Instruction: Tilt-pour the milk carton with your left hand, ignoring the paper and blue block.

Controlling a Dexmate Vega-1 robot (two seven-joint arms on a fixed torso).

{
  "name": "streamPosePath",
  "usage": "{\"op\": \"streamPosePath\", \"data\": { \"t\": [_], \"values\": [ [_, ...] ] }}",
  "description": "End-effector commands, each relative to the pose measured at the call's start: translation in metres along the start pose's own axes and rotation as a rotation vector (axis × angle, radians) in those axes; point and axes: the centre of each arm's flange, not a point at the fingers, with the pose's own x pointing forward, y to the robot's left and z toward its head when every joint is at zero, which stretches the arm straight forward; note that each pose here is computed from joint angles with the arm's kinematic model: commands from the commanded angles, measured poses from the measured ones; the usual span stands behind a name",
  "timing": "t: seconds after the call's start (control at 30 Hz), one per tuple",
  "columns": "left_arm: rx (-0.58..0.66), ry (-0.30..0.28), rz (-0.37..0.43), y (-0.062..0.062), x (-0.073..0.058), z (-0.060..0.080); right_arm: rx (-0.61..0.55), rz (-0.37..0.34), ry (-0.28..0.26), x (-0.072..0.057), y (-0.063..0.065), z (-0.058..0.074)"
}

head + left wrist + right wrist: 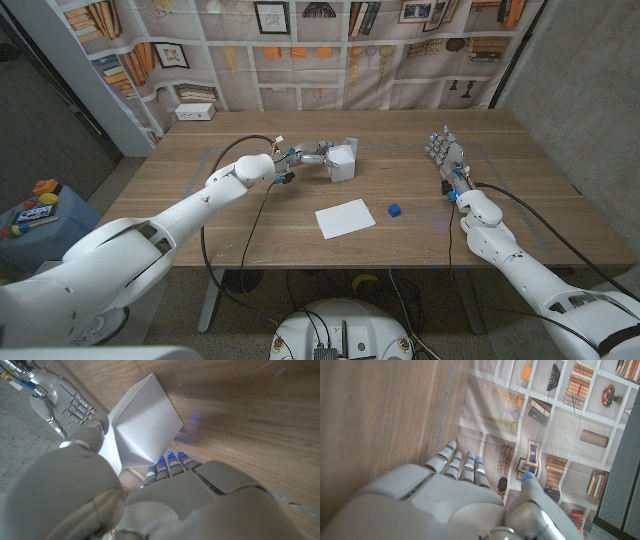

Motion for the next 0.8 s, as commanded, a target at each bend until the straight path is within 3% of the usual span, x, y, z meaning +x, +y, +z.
{"op": "streamPosePath", "data": {
  "t": [0.03, 0.8],
  "values": [
    [-0.039, -0.008, 0.032, -0.0050, 0.0023, -0.0043, 0.000, -0.005, 0.001, 0.0022, -0.0021, 0.0004],
    [-0.060, -0.017, 0.063, -0.0140, 0.0109, -0.0034, 0.003, -0.016, -0.001, 0.0058, -0.0094, 0.0007]
  ]
}}
